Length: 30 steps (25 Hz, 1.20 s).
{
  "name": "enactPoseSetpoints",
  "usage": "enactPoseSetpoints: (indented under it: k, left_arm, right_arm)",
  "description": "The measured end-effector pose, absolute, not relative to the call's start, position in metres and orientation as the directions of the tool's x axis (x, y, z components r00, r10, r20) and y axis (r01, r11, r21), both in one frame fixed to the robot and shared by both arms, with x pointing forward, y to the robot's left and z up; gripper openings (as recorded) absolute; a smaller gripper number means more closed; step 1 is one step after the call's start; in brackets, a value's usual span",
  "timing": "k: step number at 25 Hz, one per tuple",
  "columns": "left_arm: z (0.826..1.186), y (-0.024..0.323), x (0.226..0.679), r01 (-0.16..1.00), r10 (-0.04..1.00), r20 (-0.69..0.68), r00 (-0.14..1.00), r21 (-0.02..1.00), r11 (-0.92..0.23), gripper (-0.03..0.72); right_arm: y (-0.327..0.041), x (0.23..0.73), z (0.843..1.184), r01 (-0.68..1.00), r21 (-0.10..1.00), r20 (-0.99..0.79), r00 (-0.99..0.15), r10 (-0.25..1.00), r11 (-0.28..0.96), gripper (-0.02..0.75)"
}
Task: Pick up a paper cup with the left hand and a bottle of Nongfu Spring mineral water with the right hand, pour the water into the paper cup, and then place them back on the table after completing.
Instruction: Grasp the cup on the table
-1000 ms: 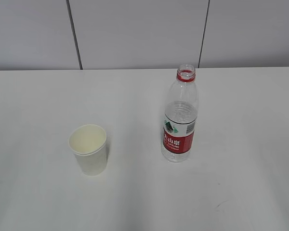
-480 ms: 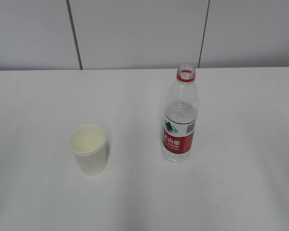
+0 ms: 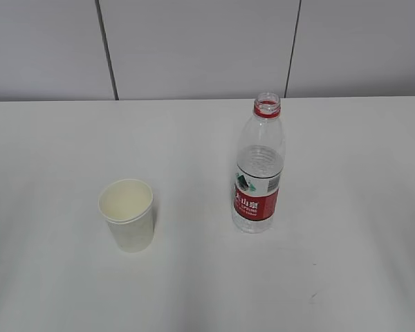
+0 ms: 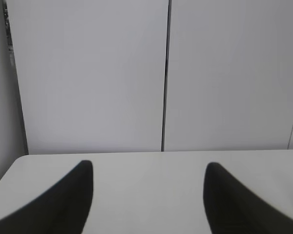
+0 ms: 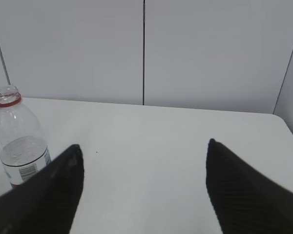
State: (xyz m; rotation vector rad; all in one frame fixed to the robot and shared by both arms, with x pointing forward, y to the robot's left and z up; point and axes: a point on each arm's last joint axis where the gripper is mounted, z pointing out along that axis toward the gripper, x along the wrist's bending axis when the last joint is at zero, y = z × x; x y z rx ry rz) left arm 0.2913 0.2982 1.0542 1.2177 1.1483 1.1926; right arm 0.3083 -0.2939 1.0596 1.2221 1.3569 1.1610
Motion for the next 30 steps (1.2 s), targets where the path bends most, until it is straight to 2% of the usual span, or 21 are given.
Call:
enactPoseSetpoints:
  k: [5, 15, 20, 23, 30]
  left_arm:
    - [1.058, 0.298, 0.308, -0.033, 0.999, 0.013, 0.04, 0.999, -0.011, 0.447]
    - [1.052, 0.298, 0.349, 0.037, 0.999, 0.023, 0.029, 0.999, -0.024, 0.447]
    - [1.042, 0.297, 0.37, 0.092, 0.999, 0.024, 0.034, 0.995, -0.027, 0.447]
    - [1.038, 0.292, 0.382, 0.104, 0.998, 0.025, 0.063, 0.994, -0.031, 0.447]
    - [1.011, 0.268, 0.406, 0.24, 0.98, 0.028, 0.197, 0.968, -0.076, 0.447]
  right_arm:
    - [-0.291, 0.32, 1.051, 0.15, 0.987, -0.045, -0.093, 0.995, 0.059, 0.58]
    - [-0.286, 0.354, 1.043, 0.213, 0.974, -0.05, -0.125, 0.991, 0.076, 0.58]
    - [-0.281, 0.373, 1.041, 0.176, 0.969, -0.143, -0.158, 0.977, 0.17, 0.54]
    - [-0.277, 0.385, 1.037, 0.156, 0.964, -0.188, -0.181, 0.965, 0.217, 0.515]
    - [-0.272, 0.409, 1.02, 0.216, 0.961, -0.131, -0.187, 0.974, 0.171, 0.505]
